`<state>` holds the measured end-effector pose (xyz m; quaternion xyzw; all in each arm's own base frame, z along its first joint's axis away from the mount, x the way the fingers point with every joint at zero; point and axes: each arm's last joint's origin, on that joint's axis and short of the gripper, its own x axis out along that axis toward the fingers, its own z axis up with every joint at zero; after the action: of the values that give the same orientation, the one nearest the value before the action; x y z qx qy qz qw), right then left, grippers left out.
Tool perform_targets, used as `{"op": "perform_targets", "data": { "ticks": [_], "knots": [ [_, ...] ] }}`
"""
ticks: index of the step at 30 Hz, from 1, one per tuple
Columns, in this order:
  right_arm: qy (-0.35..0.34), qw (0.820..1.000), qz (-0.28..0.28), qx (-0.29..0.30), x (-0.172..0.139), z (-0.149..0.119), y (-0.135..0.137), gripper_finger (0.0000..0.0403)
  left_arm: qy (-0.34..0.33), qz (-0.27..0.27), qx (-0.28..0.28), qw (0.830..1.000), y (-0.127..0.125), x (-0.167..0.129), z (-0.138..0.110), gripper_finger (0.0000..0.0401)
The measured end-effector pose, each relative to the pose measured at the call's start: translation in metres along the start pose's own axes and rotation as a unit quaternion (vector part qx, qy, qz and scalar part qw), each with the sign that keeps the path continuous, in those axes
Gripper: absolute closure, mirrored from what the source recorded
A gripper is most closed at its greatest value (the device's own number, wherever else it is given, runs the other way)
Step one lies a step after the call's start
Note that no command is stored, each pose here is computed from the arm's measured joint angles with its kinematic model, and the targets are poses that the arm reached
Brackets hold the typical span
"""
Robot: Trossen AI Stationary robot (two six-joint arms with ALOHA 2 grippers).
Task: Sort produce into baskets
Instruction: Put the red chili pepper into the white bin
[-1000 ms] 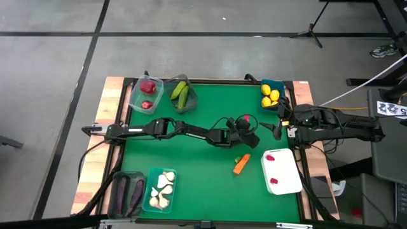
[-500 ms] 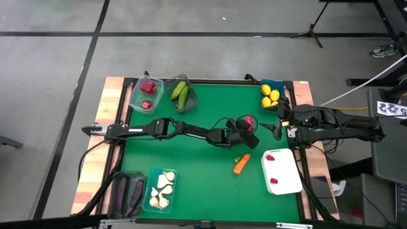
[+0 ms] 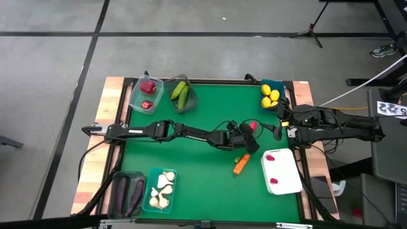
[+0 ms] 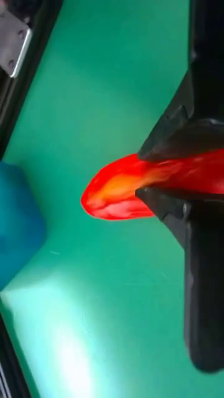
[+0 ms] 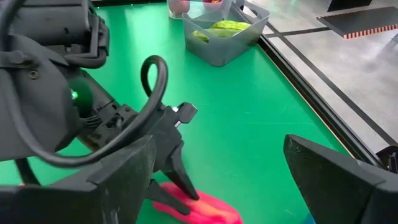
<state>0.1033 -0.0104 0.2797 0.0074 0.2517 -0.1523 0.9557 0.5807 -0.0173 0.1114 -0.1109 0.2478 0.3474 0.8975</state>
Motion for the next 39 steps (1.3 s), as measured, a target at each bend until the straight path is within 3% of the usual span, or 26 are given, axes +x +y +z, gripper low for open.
{"op": "perform_targets", "data": {
  "ticks": [12, 23, 27, 32, 34, 39],
  "knots": [
    [0.0, 1.0, 0.0, 0.0, 0.0, 0.0, 0.0, 0.0052, 0.035, 0.013, 0.06, 0.998, 0.006, -0.026, 0.02, 0.0398],
    [0.0, 1.0, 0.0, 0.0, 0.0, 0.0, 0.0, 0.0052, 0.089, 0.044, 0.139, 0.985, 0.018, -0.045, 0.029, 0.0397],
    [0.0, 1.0, 0.0, -0.003, 0.0, 0.0, 0.0, 0.0052, 0.088, 0.043, 0.131, 0.987, 0.017, -0.046, 0.029, 0.0396],
    [0.0, 1.0, -0.002, -0.004, 0.0, 0.0, 0.0, 0.0052, 0.07, 0.003, 0.203, 0.977, 0.006, -0.05, 0.03, 0.0369],
    [0.0, 1.0, -0.002, -0.004, 0.0, 0.0, 0.0, 0.0052, 0.06, -0.014, 0.237, 0.97, 0.001, -0.053, 0.031, 0.0346],
    [0.0, 1.0, -0.004, -0.004, 0.0, 0.0, 0.0, 0.0052, 0.036, -0.026, 0.259, 0.965, -0.005, -0.056, 0.035, 0.0275]
  ]
}}
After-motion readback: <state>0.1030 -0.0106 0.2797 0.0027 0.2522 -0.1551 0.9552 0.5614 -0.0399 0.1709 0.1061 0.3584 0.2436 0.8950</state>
